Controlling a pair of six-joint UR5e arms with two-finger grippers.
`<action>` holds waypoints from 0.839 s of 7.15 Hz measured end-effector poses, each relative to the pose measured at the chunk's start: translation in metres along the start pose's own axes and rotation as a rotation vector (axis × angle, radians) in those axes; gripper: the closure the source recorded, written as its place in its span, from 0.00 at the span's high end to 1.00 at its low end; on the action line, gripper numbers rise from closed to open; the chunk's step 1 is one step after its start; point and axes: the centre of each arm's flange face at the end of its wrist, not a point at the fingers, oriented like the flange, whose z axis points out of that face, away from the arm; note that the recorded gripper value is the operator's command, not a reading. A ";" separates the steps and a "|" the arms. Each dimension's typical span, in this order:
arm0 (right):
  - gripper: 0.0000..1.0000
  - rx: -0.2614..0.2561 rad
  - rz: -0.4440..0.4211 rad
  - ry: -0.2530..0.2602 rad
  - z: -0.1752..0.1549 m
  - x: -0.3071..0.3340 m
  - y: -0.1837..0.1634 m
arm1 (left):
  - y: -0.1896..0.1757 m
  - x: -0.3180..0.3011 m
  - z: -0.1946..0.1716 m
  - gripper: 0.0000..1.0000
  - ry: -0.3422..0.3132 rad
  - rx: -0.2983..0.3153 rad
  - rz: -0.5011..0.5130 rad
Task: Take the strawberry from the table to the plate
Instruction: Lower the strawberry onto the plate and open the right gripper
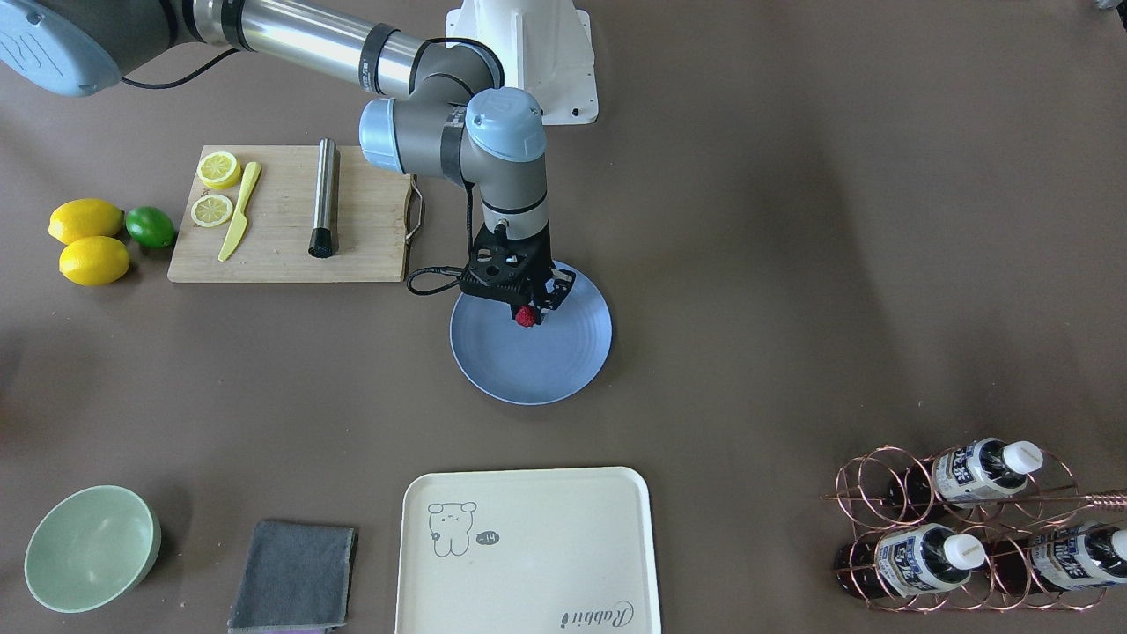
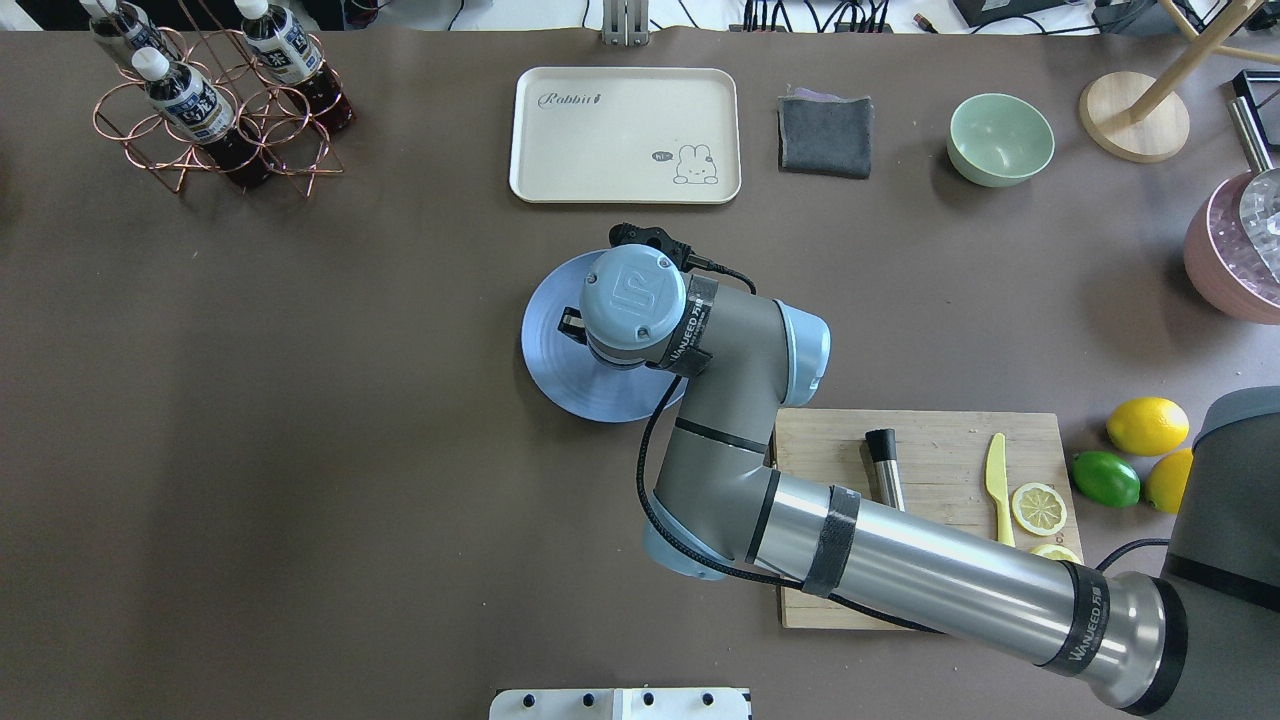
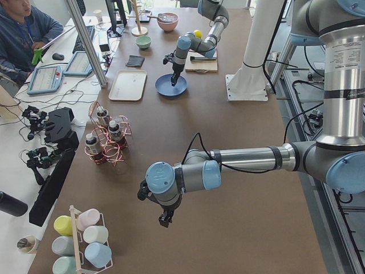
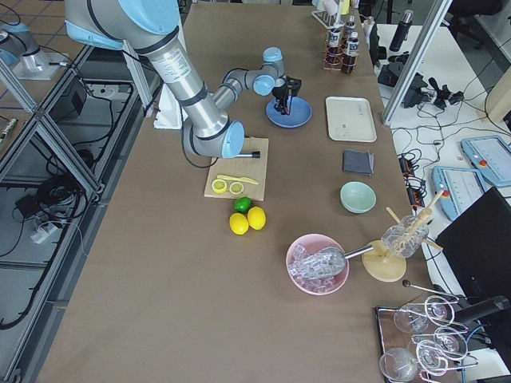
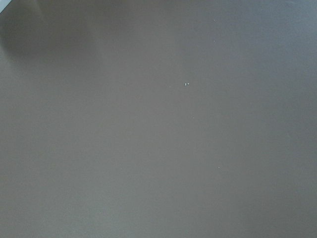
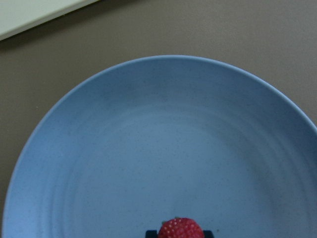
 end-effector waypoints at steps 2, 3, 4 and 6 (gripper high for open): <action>0.85 0.019 -0.001 0.000 0.002 -0.007 -0.002 | 0.001 -0.001 0.001 0.99 0.002 -0.002 -0.003; 0.99 0.027 -0.003 0.001 0.003 -0.010 -0.003 | 0.001 -0.002 0.002 0.99 0.003 -0.004 -0.005; 1.00 0.034 -0.008 0.005 0.005 -0.011 -0.004 | 0.001 -0.003 0.003 0.99 0.003 -0.005 -0.006; 1.00 0.037 -0.008 0.000 -0.001 -0.013 -0.016 | 0.002 -0.003 0.003 0.99 0.003 -0.006 -0.007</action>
